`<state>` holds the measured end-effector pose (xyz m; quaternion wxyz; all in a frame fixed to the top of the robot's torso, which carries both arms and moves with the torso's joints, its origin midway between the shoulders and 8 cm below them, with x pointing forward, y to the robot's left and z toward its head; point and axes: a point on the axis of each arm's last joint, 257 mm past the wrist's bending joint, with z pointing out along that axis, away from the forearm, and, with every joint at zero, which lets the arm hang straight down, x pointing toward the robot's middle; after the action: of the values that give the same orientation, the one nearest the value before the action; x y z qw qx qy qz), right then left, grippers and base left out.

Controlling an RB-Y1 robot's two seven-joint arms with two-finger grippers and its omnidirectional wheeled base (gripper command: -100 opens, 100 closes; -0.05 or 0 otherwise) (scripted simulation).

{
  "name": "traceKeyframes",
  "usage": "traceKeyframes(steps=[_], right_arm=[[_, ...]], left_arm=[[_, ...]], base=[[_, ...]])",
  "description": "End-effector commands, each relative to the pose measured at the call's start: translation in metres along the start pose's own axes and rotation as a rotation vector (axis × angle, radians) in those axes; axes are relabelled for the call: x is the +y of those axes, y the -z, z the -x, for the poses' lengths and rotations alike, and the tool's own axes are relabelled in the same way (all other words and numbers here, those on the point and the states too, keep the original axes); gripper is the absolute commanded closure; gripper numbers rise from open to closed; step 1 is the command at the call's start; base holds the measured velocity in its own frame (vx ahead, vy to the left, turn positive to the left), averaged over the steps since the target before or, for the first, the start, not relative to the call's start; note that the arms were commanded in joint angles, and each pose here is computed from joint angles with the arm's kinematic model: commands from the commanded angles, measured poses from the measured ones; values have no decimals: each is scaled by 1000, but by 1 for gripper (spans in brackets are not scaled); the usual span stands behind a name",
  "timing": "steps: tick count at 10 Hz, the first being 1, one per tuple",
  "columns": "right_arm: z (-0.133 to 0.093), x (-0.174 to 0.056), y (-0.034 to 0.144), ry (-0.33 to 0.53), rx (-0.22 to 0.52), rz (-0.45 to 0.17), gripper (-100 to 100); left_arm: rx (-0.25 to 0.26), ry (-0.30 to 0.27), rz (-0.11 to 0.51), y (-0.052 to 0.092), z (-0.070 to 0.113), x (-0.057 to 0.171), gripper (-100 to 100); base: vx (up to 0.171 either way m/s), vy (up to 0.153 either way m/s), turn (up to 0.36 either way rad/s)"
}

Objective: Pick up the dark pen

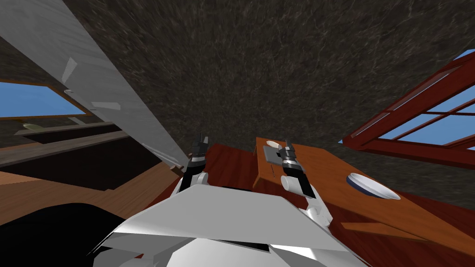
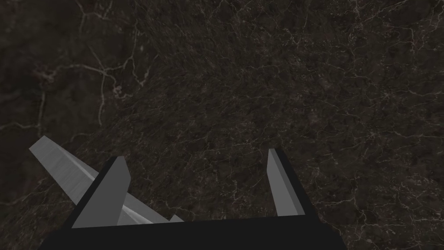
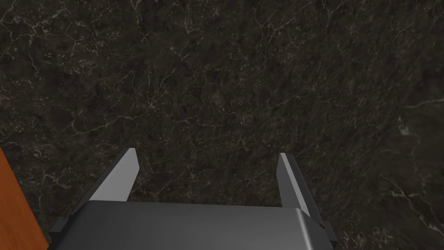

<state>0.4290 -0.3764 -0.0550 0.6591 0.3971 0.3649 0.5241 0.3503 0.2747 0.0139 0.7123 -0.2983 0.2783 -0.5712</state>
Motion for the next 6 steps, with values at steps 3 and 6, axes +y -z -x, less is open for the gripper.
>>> traceKeyframes(steps=[3, 6], right_arm=[[27, -36, -9, -25, -36, -108, -100], [41, -59, -11, -42, -58, -176, -100]], left_arm=[[0, 0, 0, 0, 0, 0, 0], [0, 0, 0, 0, 0, 0, 0]], base=[[60, 38, -19], [49, 38, -16]])
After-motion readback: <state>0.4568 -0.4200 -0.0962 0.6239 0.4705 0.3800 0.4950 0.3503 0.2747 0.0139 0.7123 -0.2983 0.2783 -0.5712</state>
